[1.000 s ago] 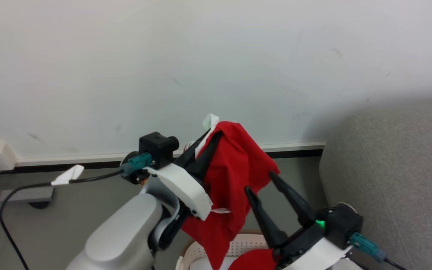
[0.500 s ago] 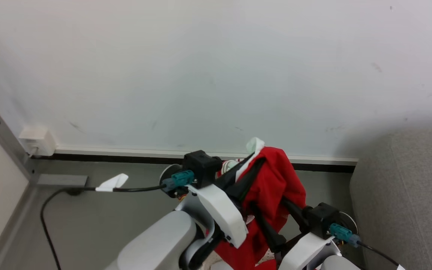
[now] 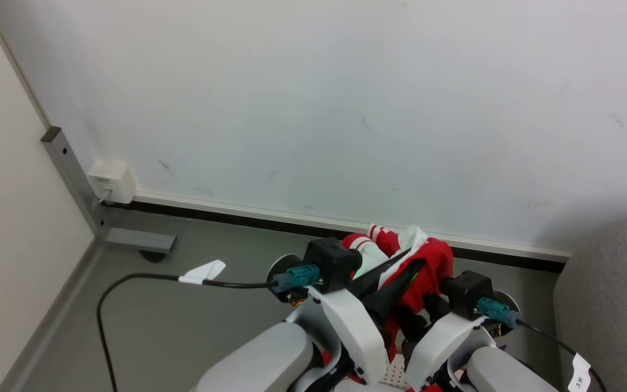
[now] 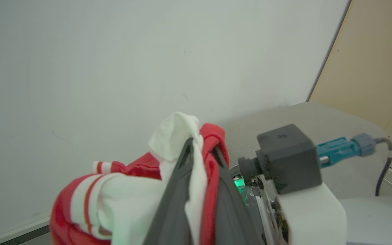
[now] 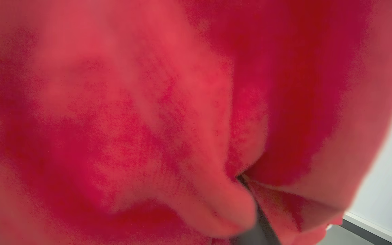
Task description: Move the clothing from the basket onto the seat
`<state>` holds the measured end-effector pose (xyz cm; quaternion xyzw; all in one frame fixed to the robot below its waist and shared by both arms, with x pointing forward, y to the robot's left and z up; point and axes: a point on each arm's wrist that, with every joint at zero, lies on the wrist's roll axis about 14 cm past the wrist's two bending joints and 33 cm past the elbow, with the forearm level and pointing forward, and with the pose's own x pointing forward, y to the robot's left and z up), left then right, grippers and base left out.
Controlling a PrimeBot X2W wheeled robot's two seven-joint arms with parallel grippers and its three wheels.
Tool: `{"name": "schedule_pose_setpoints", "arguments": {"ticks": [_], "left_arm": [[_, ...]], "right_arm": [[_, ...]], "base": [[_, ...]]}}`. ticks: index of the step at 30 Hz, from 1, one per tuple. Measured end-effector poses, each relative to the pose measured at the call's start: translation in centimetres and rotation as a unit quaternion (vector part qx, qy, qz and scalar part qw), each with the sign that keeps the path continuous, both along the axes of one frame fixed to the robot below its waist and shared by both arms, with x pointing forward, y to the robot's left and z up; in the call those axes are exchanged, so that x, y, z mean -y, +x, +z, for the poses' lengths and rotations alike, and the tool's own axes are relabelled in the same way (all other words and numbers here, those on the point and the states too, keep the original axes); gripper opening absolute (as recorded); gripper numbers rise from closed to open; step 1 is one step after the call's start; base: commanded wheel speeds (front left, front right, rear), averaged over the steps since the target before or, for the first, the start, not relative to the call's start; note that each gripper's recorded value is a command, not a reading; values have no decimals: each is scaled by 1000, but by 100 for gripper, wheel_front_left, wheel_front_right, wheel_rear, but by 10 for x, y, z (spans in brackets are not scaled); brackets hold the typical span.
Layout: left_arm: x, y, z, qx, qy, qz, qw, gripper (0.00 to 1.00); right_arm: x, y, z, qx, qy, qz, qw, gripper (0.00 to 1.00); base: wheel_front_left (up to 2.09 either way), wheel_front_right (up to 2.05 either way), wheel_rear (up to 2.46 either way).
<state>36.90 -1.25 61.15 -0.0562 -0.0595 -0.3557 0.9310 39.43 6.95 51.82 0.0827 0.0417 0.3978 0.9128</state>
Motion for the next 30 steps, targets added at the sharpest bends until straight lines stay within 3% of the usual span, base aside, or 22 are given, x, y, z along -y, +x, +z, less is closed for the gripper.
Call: {"name": "schedule_pose_setpoints", "arguments": {"ticks": [7,15,17,18,20,21,22,30], "left_arm": [[-17,12,-11,-17,1,28,999,0],[-19,19,-18,-23,-4,34,999,0],[-15,19,-20,-27,-4,30,999,21],[-13,18,-21,-29,-3,27,999,40],[-8,17,-23,-30,-3,20,999,52],[-6,17,-21,-26,-7,17,999,93],[-3,17,-17,-19,-14,12,1000,100],[18,15,-3,10,-33,-21,999,100]], "right_arm": [[4,-2,3,6,4,2,1000,0],[39,2,5,10,19,-42,999,0],[48,3,7,15,25,-55,998,0],[54,4,8,16,27,-62,998,0],[64,5,6,18,24,-74,997,0],[70,6,6,20,21,-80,996,0],[75,8,7,24,19,-86,996,0],[147,26,34,86,-1,-169,982,0]], "base": [[0,0,0],[0,0,0],[0,0,0],[0,0,0],[0,0,0],[0,0,0],[0,0,0],[0,0,0]]}}
